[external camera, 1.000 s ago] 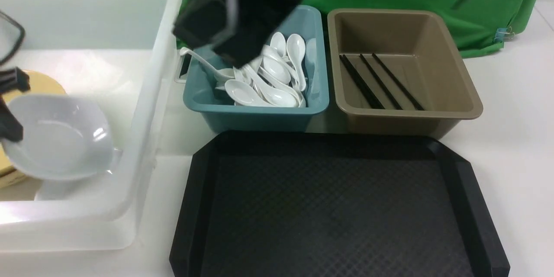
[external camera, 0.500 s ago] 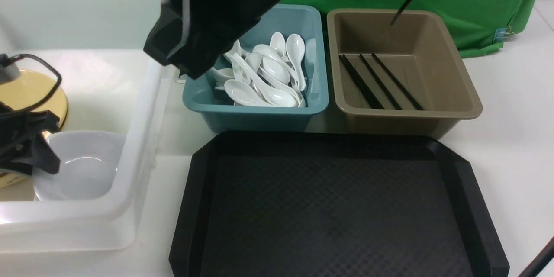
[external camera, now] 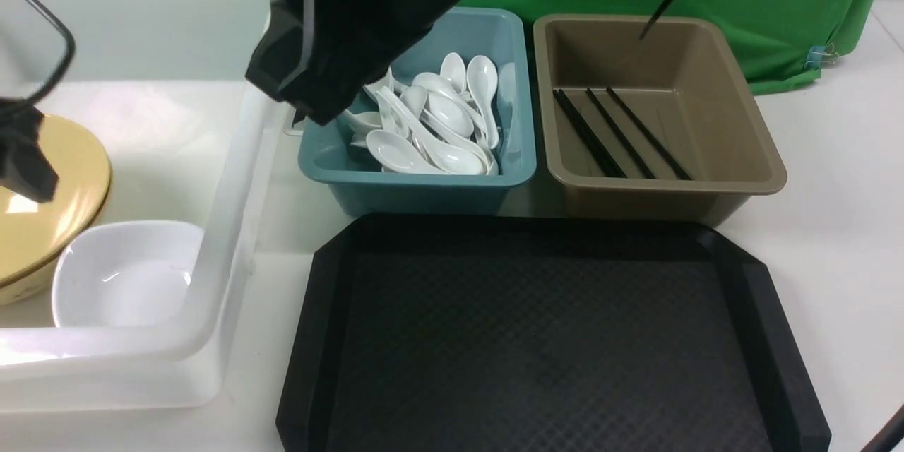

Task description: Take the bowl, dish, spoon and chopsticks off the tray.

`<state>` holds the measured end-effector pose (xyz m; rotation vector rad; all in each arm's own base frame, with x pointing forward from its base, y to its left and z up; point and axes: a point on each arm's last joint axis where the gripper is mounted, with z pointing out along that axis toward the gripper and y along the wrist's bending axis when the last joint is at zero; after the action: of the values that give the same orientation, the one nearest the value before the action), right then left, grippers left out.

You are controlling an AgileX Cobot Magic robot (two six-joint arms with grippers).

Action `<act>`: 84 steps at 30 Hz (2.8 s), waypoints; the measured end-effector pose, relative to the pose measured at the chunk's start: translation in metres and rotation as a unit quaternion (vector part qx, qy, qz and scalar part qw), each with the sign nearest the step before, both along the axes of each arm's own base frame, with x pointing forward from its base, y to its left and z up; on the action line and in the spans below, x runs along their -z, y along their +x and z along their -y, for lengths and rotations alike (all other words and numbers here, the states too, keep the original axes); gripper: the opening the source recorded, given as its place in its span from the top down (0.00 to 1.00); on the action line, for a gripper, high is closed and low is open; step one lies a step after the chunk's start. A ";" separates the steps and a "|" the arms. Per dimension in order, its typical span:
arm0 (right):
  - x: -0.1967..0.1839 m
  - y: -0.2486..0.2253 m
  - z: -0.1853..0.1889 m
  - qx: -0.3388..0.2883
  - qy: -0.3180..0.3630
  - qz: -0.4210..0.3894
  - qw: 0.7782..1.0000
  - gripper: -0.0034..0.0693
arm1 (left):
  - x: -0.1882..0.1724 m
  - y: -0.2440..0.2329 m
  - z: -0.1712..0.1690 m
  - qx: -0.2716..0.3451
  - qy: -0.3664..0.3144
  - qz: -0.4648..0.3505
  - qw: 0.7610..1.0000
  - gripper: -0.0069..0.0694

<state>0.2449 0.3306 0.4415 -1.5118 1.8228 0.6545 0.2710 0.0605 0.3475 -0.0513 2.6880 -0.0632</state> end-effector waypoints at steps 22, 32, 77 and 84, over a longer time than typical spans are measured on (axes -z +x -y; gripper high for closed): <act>-0.076 -0.057 0.142 0.184 -0.010 0.117 0.976 0.94 | 0.095 0.027 0.013 -0.023 0.034 -0.142 0.989 0.92; -0.077 -0.061 0.146 0.184 -0.008 0.118 0.976 0.94 | 0.114 0.037 -0.001 -0.047 0.076 -0.153 0.984 0.92; 0.082 -0.241 0.347 0.291 0.395 0.351 0.798 0.89 | 0.052 -0.211 0.078 0.031 -0.117 0.507 0.853 0.91; 0.083 -0.240 0.346 0.290 0.395 0.351 0.798 0.86 | 0.051 -0.211 0.076 0.029 -0.109 0.515 0.850 0.91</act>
<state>0.0046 -0.0155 0.3587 -0.4594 1.0862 0.3735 0.0598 -0.0160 0.2969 -0.0004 1.5885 -0.3181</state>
